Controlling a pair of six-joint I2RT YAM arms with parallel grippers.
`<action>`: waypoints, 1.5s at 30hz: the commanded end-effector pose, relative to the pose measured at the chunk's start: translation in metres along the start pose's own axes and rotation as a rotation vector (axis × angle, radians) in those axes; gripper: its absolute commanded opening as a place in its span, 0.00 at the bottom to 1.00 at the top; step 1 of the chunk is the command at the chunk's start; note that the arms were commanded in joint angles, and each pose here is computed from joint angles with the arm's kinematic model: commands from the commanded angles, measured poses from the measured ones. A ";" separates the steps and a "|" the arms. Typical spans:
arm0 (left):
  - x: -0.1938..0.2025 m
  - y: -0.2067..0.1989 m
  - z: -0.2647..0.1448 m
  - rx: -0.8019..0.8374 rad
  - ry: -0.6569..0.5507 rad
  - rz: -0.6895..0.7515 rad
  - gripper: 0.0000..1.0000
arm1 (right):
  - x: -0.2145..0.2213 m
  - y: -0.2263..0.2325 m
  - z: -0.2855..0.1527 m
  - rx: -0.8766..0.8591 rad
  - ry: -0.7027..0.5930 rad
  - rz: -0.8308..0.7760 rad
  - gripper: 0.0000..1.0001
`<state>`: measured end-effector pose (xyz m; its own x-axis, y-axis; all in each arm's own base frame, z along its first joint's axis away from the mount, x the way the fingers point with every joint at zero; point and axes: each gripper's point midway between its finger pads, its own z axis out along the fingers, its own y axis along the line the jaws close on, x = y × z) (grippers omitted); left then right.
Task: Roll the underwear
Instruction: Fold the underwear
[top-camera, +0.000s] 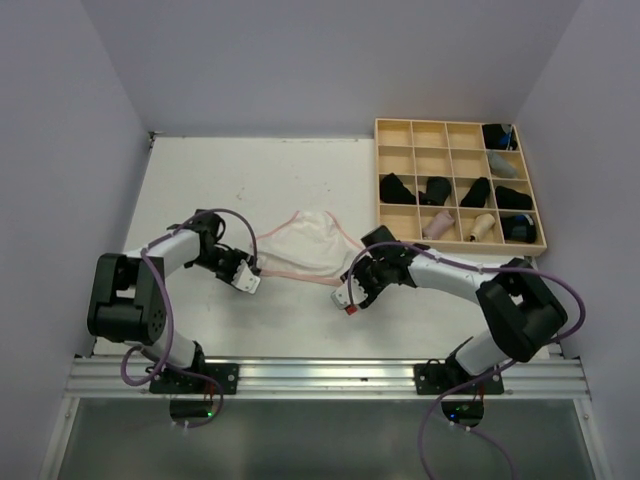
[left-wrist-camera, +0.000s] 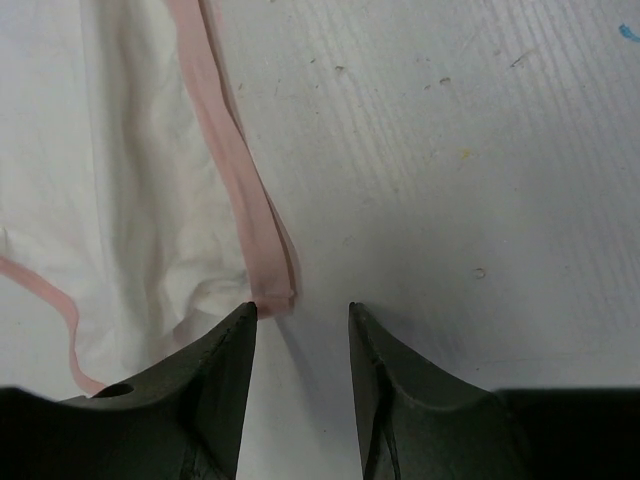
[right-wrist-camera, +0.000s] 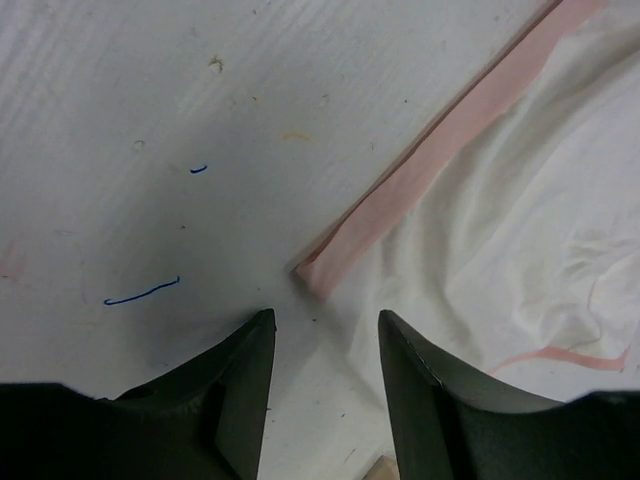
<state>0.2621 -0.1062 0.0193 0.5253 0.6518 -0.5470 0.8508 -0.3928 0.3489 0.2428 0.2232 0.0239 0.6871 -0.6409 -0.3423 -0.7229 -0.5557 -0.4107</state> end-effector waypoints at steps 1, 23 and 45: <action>-0.010 0.053 -0.005 -0.040 0.018 0.764 0.46 | -0.005 -0.032 0.007 0.087 -0.015 -0.160 0.49; 0.000 0.073 0.019 0.033 0.026 0.862 0.35 | -0.020 0.000 0.016 -0.058 -0.107 -0.310 0.02; -0.082 0.113 -0.078 -0.279 -0.166 0.110 0.00 | -0.046 -0.108 -0.091 0.286 -0.234 0.276 0.00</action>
<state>0.3395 -0.1464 0.1316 0.6664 0.5556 -0.4972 0.7257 -0.3303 0.6035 0.3049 0.2643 0.1298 0.5619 -0.6290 -0.5372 -0.8051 -0.2670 -0.5296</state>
